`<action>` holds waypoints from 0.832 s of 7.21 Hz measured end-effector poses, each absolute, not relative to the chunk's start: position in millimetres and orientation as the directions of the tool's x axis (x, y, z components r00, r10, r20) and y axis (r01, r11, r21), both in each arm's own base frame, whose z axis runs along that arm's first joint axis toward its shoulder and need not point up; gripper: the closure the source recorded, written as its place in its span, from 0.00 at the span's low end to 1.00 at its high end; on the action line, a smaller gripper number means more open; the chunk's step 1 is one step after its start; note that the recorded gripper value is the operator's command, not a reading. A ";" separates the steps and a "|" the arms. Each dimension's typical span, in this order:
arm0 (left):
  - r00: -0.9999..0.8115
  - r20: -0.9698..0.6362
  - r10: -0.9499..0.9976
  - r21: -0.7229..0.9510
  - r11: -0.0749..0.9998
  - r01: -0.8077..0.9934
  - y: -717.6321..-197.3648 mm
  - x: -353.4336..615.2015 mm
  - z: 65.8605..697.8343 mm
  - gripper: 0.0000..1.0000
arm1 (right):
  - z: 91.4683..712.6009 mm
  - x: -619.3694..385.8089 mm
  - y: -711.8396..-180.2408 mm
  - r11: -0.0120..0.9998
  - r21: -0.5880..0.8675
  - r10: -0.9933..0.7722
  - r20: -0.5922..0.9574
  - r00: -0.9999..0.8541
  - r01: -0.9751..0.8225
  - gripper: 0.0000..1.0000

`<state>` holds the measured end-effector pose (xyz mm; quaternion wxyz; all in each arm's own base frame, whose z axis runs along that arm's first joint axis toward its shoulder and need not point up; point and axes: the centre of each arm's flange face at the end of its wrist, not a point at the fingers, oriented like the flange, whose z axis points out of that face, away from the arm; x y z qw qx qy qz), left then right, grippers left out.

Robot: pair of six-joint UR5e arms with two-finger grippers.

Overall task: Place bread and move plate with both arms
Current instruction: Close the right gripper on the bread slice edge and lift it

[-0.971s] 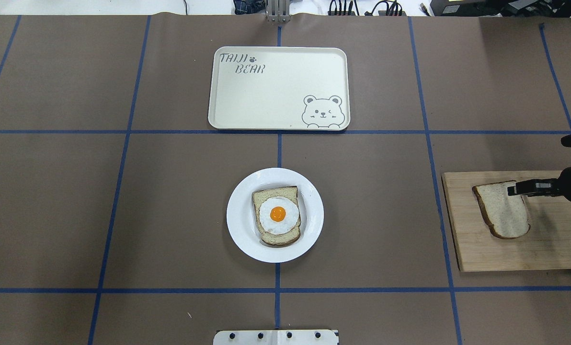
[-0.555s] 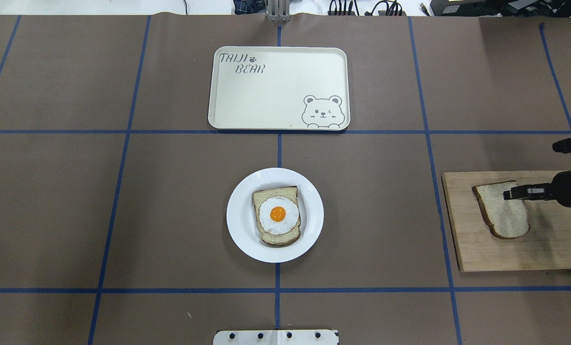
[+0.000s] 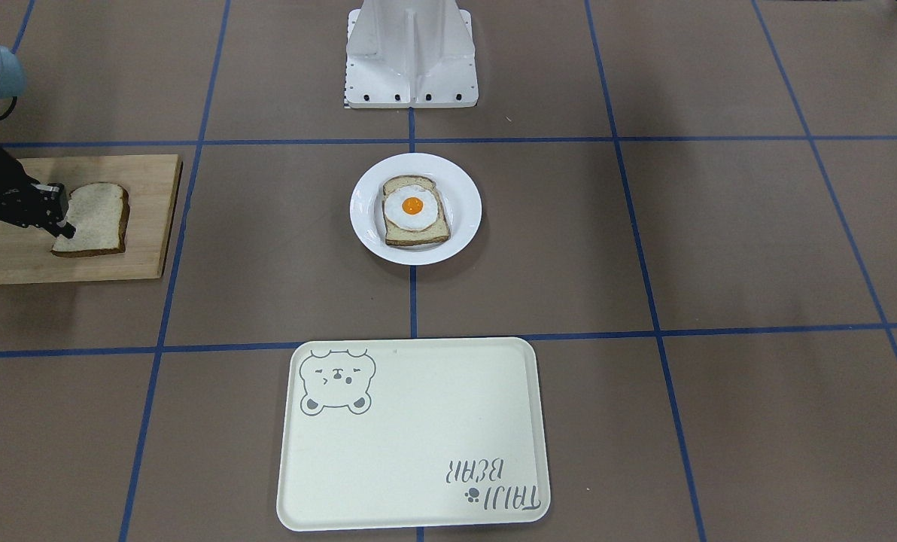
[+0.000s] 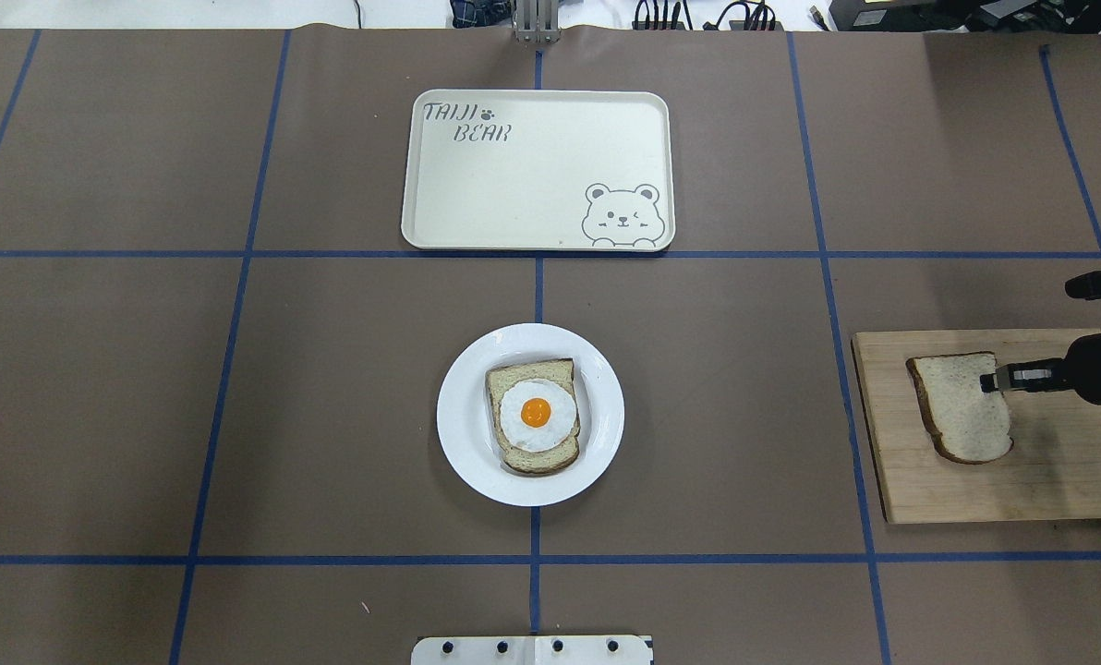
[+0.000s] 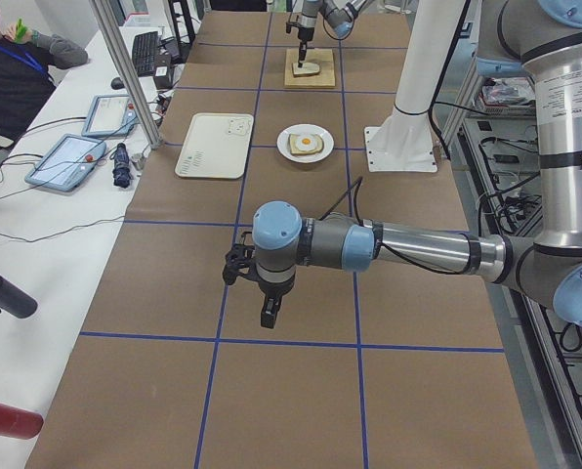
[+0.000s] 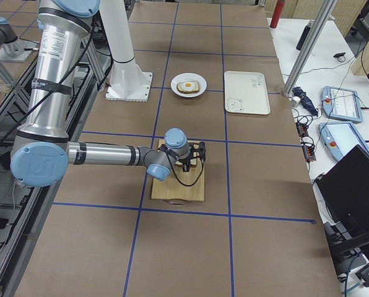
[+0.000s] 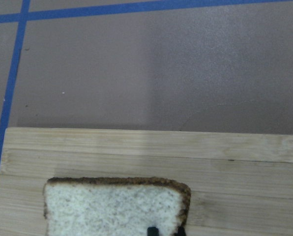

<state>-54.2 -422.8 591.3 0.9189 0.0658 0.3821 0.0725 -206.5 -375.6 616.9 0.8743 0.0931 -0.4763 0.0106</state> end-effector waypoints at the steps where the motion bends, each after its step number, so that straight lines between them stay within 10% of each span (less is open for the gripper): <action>1: 0.697 -0.693 0.183 0.176 0.981 -0.083 -422.9 -54.2 591.3 0.01 | 615.9 -206.2 -375.0 0.984 0.151 -0.075 0.839 0.540 -0.097 1.00; 6: 0.697 -0.693 0.187 0.181 0.980 -0.082 -424.1 -54.1 588.7 0.01 | 599.4 -147.2 -392.2 0.986 0.159 -0.124 0.898 0.422 -0.047 1.00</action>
